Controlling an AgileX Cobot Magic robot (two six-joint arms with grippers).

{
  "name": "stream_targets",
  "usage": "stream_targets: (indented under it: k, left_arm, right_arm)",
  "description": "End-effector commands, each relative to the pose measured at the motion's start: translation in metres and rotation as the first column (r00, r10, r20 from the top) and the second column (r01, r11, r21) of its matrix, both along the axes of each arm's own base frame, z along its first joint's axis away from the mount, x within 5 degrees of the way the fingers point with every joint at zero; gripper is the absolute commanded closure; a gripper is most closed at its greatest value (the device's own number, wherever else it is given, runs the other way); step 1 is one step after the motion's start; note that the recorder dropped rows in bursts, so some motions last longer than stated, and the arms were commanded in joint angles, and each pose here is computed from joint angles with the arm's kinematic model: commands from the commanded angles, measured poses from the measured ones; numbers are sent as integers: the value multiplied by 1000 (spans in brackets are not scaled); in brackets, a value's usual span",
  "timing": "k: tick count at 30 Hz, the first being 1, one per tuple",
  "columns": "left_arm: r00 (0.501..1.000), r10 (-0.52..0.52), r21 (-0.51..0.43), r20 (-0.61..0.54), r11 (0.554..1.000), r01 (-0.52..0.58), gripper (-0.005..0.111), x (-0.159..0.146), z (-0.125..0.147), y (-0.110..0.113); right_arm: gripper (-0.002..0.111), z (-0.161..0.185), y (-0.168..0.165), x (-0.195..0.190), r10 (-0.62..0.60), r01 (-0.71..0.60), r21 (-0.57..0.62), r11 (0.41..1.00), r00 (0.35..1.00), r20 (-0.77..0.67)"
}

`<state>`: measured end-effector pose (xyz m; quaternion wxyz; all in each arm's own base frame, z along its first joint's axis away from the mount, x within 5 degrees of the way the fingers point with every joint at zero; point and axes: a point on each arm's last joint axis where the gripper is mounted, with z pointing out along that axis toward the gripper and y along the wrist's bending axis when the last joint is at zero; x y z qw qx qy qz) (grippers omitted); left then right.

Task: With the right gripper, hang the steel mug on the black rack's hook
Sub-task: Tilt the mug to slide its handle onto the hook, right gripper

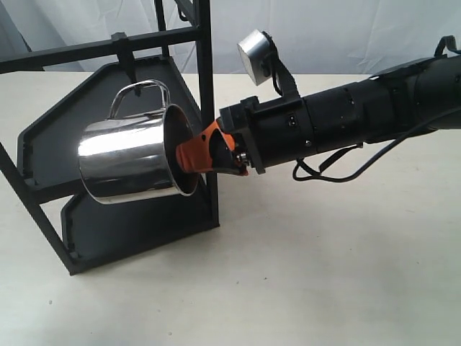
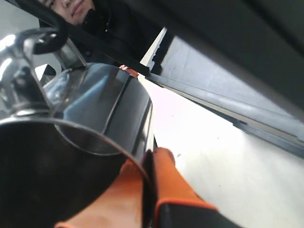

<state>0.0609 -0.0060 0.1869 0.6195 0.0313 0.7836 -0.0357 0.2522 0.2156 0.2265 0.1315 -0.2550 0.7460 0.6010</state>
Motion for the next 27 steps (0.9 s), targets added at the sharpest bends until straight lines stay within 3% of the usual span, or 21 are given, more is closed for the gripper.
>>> stream_targets:
  k: [1,12,14,16,18,27]
  left_arm:
    - [1000,-4,-7,7,1000,4,105,0,1,0]
    - [1000,-4,-7,7,1000,4,105,0,1,0]
    - [1000,-4,-7,7,1000,4,105,0,1,0]
    - [1000,-4,-7,7,1000,4,105,0,1,0]
    - [1000,-4,-7,7,1000,4,105,0,1,0]
    - [1000,-4,-7,7,1000,4,105,0,1,0]
  right_arm:
    - [109,-4,-1,2,3,-2,-23,1000,1000,8]
    - [109,-2,-1,-1,29,-29,-2,1000,1000,-4]
    - [96,-2,-1,-2,39,-39,2,999,999,-6]
    - [74,-2,-2,-2,51,-51,-6,999,999,1]
    - [65,-3,-2,-3,59,-59,-15,998,998,5]
    - [63,-6,-7,-5,106,-106,-46,993,994,8]
